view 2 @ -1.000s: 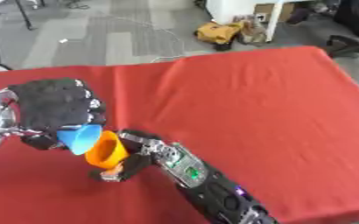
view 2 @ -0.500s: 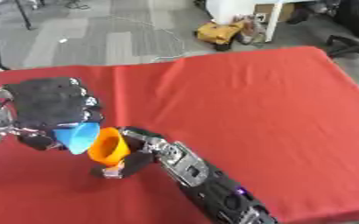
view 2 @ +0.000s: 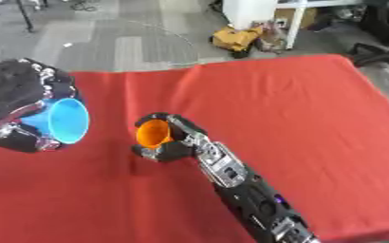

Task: Pour the contents of one cup into another cup.

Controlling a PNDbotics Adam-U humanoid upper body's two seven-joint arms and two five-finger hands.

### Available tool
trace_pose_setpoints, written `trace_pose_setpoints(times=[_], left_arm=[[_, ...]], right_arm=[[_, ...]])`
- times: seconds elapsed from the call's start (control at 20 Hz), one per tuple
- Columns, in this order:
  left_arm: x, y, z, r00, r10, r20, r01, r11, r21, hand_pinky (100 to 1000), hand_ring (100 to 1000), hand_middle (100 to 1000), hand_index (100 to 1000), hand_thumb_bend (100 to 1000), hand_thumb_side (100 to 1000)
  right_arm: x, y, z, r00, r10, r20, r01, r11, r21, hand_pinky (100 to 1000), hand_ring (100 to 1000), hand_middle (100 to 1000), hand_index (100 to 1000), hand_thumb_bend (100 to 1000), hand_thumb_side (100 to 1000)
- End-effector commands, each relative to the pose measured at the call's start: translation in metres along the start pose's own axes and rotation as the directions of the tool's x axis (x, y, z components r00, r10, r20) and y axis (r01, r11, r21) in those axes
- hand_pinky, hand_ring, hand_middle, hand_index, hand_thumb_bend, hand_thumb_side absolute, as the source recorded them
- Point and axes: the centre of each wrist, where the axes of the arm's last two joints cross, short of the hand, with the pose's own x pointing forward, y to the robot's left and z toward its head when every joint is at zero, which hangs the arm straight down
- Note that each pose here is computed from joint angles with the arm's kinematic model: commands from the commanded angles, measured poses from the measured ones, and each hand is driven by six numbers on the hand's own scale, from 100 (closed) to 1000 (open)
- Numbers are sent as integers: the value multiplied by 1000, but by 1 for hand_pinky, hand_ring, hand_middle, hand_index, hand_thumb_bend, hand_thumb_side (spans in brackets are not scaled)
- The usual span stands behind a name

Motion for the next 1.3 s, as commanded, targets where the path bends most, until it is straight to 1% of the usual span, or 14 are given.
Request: trace_pose_setpoints(times=[0.05,0.1,0.15,0.2,0.3,0.45,0.55,0.95,1.1,1.15,1.25,1.3], left_arm=[[-10,11,12,992,81,-96,-67,987,145,381,314,362,618,654,100],[-14,10,18,985,115,-132,-90,980,180,375,310,360,615,652,100],[-19,8,24,975,149,-167,-112,971,212,374,310,360,615,651,100],[-21,4,28,964,183,-195,-135,961,240,366,305,357,611,648,100],[-24,-5,35,936,255,-243,-182,940,289,351,295,352,604,642,100],[-25,-20,41,886,353,-300,-243,906,348,343,291,352,601,638,100],[-26,-32,43,852,409,-327,-279,883,377,341,290,353,601,641,100],[-28,-85,55,747,571,-339,-397,793,462,337,290,355,599,631,100],[-28,-99,57,719,615,-324,-422,757,499,337,290,355,599,631,100],[-27,-105,58,700,635,-325,-436,742,509,340,296,360,597,634,100],[-23,-117,54,657,682,-321,-477,706,523,346,302,365,598,629,100],[-23,-122,53,641,699,-317,-494,692,526,346,302,365,598,629,100]], right_arm=[[1,-38,11,998,66,-19,-68,989,-130,870,797,659,784,413,100],[1,-44,15,996,79,-27,-83,983,-162,883,808,684,802,435,100],[0,-50,18,995,92,-33,-97,977,-191,884,809,688,804,437,100],[0,-55,20,994,103,-37,-109,970,-218,894,817,719,822,460,100],[1,-64,26,992,116,-39,-122,954,-273,901,820,736,834,487,100],[5,-73,32,993,117,-24,-118,930,-349,891,808,725,832,496,100],[9,-76,34,994,111,-6,-105,916,-388,873,794,710,826,494,100],[23,-70,32,993,106,44,-72,875,-478,856,776,694,814,480,100],[27,-70,31,993,107,53,-67,869,-491,856,776,694,814,480,100],[32,-72,30,991,109,75,-56,862,-505,857,777,697,811,456,100],[42,-78,31,987,107,124,-22,837,-547,860,779,699,811,456,100],[46,-79,31,985,106,137,-11,827,-562,860,779,699,811,456,100]])
